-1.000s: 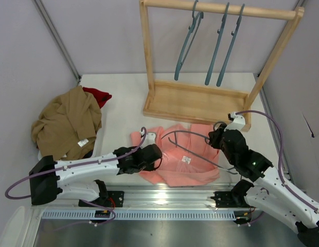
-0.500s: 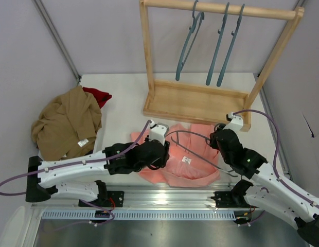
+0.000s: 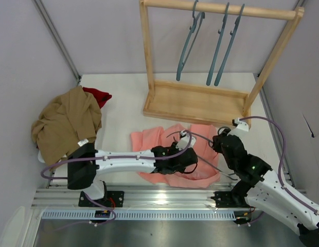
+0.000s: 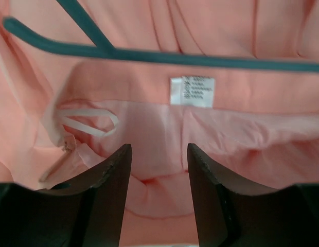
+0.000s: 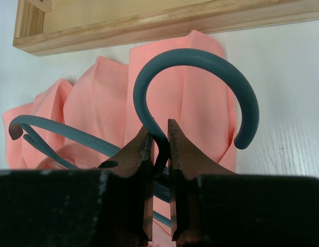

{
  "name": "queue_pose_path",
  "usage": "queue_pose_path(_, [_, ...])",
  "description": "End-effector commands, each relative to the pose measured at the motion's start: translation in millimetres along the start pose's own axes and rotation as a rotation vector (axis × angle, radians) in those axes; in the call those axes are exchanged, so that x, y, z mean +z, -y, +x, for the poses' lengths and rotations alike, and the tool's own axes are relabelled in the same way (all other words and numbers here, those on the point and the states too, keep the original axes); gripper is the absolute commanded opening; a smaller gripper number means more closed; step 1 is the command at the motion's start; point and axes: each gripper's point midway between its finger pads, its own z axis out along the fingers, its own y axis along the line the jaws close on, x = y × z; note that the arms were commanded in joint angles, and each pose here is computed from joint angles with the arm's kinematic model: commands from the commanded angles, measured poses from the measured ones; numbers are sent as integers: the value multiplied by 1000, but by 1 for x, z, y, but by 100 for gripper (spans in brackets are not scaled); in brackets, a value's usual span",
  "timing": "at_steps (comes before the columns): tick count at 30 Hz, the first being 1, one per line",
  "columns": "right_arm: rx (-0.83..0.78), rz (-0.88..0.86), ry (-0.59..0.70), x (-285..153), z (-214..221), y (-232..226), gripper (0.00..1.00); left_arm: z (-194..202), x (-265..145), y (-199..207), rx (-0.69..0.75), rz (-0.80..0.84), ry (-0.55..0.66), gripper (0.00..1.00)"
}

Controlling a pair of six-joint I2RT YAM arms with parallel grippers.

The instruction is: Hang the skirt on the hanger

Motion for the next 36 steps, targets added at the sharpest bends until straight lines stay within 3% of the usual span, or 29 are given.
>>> queue_pose_path(1, [44, -14, 30, -1, -4, -3, 0, -28, 13, -13, -158, -80, 40, 53])
queue_pose_path(9, [43, -36, 20, 0, 2, -8, 0, -5, 37, -50, -275, -253, -28, 60])
queue_pose_path(21, [9, -38, 1, 9, 8, -16, 0, 18, 52, -58, -343, -210, -26, 66])
queue_pose_path(29, [-21, -31, -10, 12, 9, -20, 0, -4, 37, -66, -380, -167, 78, 24])
queue_pose_path(36, [-30, -108, 8, 5, 7, -32, 0, -43, -10, -100, -520, 26, 262, 5])
